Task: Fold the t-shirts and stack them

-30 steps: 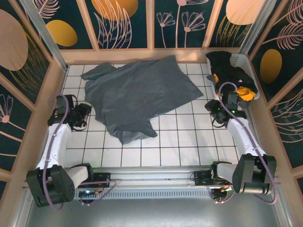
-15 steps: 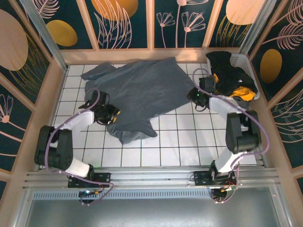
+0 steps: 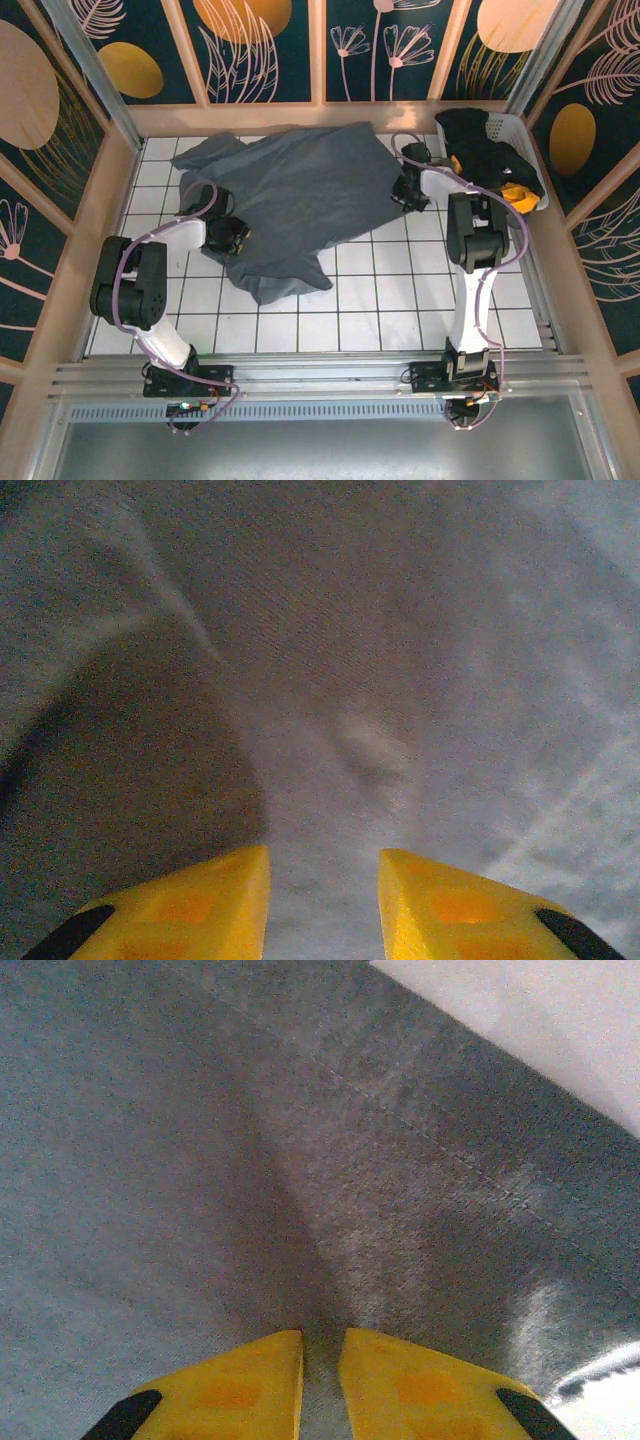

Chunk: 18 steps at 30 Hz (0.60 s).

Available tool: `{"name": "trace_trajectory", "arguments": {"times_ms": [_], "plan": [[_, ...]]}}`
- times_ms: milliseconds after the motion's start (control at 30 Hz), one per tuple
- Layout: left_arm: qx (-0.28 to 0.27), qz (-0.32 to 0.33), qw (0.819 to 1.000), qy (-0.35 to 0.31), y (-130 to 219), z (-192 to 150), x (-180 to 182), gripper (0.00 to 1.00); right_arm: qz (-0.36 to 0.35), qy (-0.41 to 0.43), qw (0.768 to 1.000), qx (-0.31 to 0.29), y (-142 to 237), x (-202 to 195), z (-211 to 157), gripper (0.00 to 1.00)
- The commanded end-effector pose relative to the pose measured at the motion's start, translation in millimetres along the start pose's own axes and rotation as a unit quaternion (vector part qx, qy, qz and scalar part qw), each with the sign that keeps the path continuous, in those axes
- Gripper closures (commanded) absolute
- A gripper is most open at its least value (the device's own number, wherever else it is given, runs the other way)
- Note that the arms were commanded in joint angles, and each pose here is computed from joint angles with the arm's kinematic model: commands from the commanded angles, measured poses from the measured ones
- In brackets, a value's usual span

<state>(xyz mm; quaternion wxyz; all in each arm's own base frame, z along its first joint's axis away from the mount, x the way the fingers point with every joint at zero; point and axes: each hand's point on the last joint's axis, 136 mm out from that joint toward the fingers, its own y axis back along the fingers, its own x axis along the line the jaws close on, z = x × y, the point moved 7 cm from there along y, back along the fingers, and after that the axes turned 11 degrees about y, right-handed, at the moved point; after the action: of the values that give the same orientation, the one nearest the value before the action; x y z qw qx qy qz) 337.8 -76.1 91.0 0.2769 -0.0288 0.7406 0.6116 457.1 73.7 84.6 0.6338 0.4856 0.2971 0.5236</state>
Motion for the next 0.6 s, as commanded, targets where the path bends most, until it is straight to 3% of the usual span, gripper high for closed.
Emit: {"name": "trace_trajectory", "arguments": {"times_ms": [0,300,433,567], "plan": [[-0.006,0.038,0.999,-0.007,5.0,7.8,25.3,0.66,-0.106,-0.015,0.985,0.135,3.0,-51.6,-77.6,0.82],[-0.022,0.098,0.994,-0.040,9.5,25.7,45.2,0.66,-0.100,-0.076,0.975,0.183,52.5,-96.3,-188.9,0.84],[-0.047,0.112,0.991,-0.053,13.6,41.4,42.2,0.66,-0.050,-0.085,0.978,0.182,60.1,-85.8,-198.8,0.82],[-0.069,0.119,0.988,-0.072,12.9,60.1,27.7,0.65,-0.027,-0.082,0.983,0.160,69.8,-69.9,-183.1,0.77]]}}
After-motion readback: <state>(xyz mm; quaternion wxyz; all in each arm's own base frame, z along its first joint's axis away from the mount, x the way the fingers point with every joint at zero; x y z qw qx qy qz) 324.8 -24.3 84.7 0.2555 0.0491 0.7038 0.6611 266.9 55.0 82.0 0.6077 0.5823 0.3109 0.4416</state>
